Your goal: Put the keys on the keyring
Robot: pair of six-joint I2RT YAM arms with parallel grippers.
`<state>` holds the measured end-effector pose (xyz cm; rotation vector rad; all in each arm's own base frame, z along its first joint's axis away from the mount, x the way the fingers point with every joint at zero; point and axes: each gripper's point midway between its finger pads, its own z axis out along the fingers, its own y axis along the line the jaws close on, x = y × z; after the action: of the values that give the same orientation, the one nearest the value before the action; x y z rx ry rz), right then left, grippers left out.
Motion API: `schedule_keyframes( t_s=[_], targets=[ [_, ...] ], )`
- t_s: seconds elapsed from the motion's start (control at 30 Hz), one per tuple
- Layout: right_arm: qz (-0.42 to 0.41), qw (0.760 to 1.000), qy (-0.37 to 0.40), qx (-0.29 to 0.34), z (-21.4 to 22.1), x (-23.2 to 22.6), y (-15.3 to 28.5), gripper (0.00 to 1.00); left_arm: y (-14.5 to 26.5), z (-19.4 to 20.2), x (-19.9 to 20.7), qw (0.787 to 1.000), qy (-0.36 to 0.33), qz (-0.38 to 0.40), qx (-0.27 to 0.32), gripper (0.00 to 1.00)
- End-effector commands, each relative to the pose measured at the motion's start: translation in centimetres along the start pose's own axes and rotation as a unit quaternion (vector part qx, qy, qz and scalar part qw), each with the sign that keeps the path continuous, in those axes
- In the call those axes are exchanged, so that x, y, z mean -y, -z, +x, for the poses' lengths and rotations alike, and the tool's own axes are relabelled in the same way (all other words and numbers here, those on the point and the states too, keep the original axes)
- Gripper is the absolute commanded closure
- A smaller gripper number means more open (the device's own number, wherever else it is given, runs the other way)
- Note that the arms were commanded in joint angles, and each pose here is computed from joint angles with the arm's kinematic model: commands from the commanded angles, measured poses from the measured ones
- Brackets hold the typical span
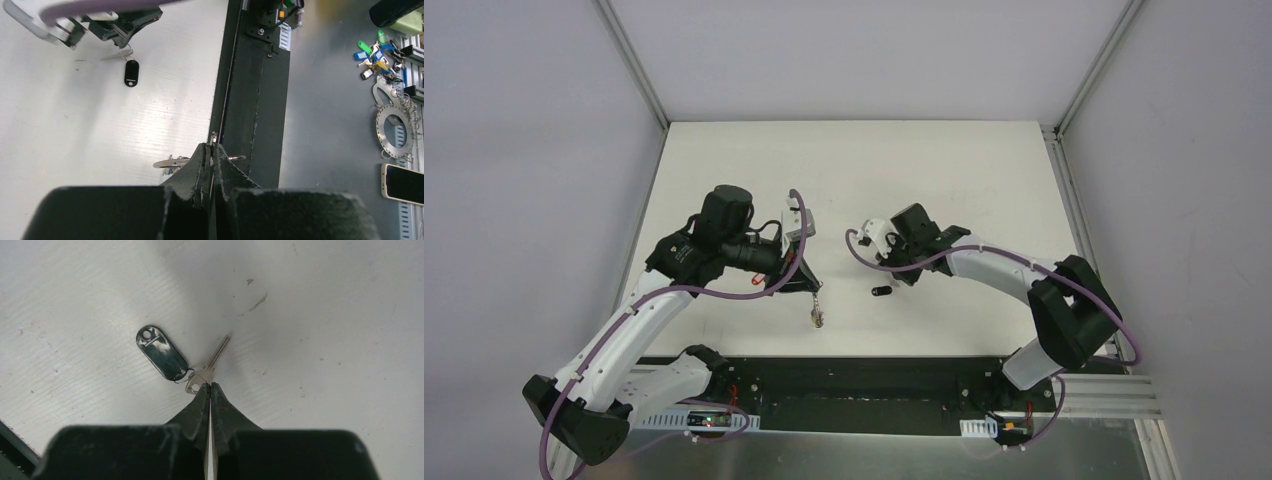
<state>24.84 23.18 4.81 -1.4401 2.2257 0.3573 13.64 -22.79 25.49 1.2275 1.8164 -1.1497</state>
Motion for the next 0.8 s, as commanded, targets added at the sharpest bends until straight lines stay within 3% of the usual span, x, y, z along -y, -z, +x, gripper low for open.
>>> schedule_keyframes(
  t_s=[0.0, 0.23, 0.77],
  targets=[
    [0.058, 0.998, 0.017, 0.006, -0.2, 0.3, 0.2, 1.00, 0.7, -0.5, 0.2, 1.000, -0.019, -0.007, 0.009, 1.00],
    [0.089, 0.996, 0.029, -0.002, 0.0, -0.4, -0.1, 1.00, 0.9, -0.6, -0.1, 0.999, -0.025, -0.019, 0.005, 1.00],
    [0.035, 0.999, 0.024, 0.007, -0.5, -3.3, 0.3, 0.99, 1.0, -0.4, -0.4, 0.999, -0.029, -0.030, -0.001, 1.00]
  ],
)
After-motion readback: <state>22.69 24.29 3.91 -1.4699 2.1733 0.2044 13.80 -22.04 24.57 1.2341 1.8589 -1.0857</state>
